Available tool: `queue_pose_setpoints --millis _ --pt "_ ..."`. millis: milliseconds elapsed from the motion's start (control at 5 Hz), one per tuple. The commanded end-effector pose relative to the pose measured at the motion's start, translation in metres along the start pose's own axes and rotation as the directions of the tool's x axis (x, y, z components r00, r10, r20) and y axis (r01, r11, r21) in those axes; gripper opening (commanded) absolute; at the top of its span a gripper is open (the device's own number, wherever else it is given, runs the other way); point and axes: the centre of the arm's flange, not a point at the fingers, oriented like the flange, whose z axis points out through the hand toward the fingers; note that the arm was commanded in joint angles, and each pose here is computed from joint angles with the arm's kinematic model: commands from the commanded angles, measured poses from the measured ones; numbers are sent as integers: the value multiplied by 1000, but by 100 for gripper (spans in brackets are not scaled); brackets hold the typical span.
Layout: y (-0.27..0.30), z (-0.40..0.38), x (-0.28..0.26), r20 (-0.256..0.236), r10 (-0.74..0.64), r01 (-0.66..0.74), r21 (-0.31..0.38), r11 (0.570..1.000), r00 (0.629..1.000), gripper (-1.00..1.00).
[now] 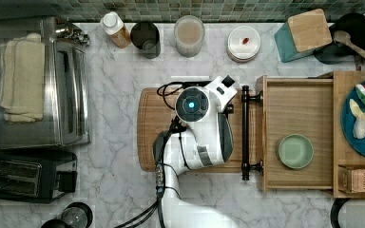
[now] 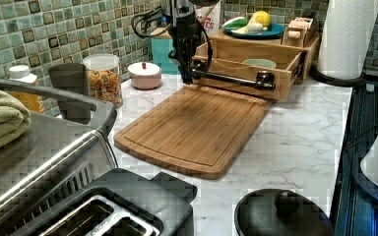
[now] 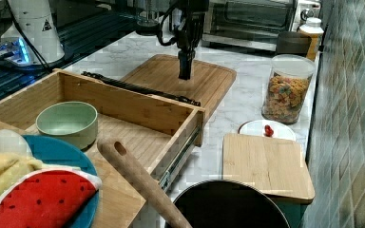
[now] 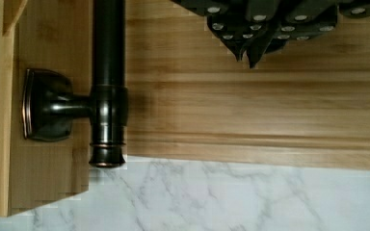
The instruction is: Close the drawer.
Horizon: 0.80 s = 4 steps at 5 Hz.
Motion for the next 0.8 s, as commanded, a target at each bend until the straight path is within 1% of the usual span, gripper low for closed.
queue_pose_setpoints --millis 200,400,800 --pt "45 25 -13 46 39 -38 -26 999 998 -100" --pt "66 34 -12 65 45 -44 -15 999 997 -100" --pt "127 46 -14 96 30 -31 12 999 995 -100"
